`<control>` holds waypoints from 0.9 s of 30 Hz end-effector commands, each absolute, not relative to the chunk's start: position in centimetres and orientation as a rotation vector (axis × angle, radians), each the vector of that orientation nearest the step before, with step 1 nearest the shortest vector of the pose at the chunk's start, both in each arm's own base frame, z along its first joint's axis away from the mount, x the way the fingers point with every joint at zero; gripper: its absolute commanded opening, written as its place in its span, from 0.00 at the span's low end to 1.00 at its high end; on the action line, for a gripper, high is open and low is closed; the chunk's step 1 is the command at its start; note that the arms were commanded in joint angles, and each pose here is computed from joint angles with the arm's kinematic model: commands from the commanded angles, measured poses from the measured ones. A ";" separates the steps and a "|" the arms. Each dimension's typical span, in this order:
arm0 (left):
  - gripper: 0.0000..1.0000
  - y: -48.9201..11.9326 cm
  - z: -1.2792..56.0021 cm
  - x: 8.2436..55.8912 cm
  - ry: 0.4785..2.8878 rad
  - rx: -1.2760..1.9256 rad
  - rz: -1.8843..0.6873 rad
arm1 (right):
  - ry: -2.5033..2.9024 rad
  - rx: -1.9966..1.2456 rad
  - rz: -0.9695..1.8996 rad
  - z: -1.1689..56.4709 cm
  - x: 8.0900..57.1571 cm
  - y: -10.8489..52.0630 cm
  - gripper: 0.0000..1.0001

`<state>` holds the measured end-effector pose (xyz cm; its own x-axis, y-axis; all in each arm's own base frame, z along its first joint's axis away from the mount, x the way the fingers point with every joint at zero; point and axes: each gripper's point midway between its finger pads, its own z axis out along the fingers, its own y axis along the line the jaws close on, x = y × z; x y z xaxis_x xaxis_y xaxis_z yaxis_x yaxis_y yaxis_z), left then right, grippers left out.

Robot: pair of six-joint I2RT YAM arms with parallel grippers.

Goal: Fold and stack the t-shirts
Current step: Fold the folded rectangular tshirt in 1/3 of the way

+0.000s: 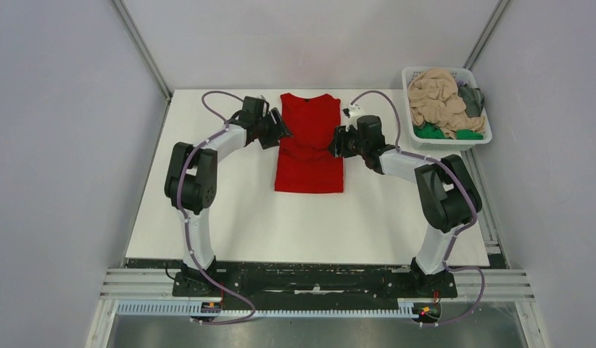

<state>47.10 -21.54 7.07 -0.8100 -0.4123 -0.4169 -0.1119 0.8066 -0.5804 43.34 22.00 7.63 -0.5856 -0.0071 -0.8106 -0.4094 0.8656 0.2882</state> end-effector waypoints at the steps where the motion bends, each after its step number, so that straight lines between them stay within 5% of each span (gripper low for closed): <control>1: 0.80 -22.0 11.1 50.5 2.361 -0.296 -0.815 | 2.017 -0.289 0.634 11.9 47.3 22.5 0.58; 3: 0.99 -21.9 12.4 51.0 2.334 -0.285 -0.824 | 2.004 -0.251 0.638 12.7 48.2 21.9 0.69; 6: 1.00 -21.5 14.3 50.6 2.309 -0.260 -0.809 | 1.996 -0.254 0.631 13.4 47.7 21.4 0.98; 22: 1.00 -17.4 8.6 34.8 2.485 -0.401 -0.736 | 2.234 -0.278 0.780 6.6 32.6 19.9 0.97; 27: 0.88 -18.2 6.0 33.2 2.561 -0.406 -0.759 | 2.306 -0.297 0.778 4.8 30.5 20.2 0.84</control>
